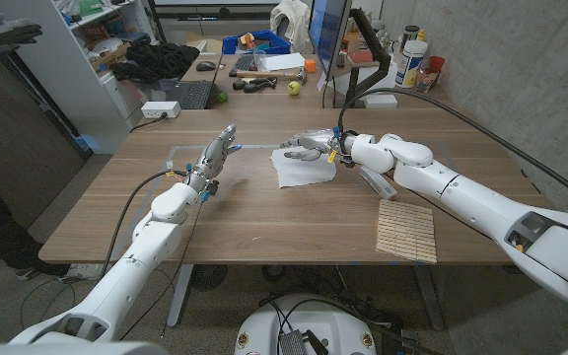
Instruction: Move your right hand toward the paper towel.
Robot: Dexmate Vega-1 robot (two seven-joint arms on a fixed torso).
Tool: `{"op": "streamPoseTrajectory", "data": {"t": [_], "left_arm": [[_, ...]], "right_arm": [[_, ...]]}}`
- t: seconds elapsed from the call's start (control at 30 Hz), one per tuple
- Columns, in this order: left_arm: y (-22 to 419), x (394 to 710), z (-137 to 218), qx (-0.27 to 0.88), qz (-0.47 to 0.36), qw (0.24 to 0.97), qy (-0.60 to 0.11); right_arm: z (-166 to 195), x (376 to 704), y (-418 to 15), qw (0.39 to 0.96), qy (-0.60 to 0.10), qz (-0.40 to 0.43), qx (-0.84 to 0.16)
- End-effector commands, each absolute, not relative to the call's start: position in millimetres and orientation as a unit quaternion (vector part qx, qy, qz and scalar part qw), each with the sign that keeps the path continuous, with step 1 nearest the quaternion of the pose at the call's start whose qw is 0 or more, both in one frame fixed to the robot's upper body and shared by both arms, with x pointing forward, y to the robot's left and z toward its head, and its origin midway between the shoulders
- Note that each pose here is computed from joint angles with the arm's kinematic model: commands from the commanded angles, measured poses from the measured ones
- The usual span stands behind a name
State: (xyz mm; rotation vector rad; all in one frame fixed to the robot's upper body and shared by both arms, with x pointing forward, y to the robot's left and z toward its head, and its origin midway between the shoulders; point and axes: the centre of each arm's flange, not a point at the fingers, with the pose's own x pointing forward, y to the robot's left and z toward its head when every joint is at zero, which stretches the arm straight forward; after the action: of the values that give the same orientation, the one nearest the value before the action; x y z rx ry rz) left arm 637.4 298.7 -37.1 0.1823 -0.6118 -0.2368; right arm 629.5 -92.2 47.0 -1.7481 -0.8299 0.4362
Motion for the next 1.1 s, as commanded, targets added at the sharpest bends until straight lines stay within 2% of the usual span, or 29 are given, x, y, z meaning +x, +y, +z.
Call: {"op": "streamPoseTrajectory", "data": {"t": [0.03,1.1], "left_arm": [[298.3,636.0,-38.0,0.091,-0.115,0.943,-0.299],[299.2,632.5,-41.2,0.087,-0.115,0.943,-0.301]], "right_arm": [[45.4,634.3,-91.2,0.543,-0.343,0.184,-0.745],[41.8,643.7,-88.0,0.530,-0.326,0.187,-0.760]]}}
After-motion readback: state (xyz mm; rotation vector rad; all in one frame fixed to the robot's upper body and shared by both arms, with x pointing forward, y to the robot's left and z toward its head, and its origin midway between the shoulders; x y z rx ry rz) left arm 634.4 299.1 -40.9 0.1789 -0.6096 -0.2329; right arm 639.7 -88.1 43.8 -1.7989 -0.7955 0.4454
